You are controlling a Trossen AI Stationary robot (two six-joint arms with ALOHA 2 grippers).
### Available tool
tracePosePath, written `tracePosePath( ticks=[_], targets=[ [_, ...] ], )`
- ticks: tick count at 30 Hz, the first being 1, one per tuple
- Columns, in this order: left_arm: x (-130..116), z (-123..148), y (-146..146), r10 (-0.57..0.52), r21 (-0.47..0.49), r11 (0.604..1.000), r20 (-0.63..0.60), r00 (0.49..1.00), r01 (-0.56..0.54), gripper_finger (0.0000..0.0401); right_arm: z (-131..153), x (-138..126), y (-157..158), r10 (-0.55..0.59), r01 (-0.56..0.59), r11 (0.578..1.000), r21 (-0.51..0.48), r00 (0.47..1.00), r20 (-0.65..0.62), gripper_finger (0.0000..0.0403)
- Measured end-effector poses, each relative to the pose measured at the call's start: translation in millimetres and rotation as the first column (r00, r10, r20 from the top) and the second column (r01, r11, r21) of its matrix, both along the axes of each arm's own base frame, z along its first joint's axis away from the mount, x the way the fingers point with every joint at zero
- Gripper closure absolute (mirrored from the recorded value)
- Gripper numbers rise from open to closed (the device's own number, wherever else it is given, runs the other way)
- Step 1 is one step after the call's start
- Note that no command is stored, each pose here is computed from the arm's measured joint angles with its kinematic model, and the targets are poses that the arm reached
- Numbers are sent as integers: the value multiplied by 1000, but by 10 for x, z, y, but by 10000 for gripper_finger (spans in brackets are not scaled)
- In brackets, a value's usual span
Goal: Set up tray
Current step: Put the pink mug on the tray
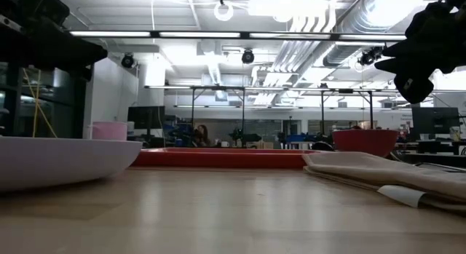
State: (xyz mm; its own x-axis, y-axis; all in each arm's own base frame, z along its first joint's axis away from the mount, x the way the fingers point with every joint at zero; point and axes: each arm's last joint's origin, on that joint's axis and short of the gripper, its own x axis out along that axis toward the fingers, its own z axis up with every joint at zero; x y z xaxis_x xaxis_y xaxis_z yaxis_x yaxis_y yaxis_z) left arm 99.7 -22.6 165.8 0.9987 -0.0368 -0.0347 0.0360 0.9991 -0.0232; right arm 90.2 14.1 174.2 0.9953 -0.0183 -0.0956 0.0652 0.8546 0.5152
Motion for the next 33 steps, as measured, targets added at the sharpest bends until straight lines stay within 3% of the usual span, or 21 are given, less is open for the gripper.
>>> tracePosePath(
  ticks=[9,13,17,21,25,29,33],
  targets=[
    [0,10,0,0,-37,999,9,1000,0,316,0,0,0,0,0,1000,0,1000,0,320],
    [1,53,-1,3,-210,978,46,999,7,316,0,0,0,0,0,1000,0,1000,0,320],
    [-16,218,4,13,-403,912,202,979,71,316,0,0,0,0,0,1000,0,1000,0,320],
    [-89,462,26,35,-429,888,421,906,165,316,-1,0,-11,-37,37,999,-4,999,0,320],
    [-213,712,72,97,-411,887,608,788,208,316,15,0,-21,-73,73,997,-3,997,17,320],
    [-291,831,104,148,-396,897,684,715,194,316,31,1,-22,-79,79,997,2,996,33,320],
    [-307,860,125,203,-423,894,682,702,152,316,30,1,-26,-90,91,995,-28,995,32,320]
  ],
)
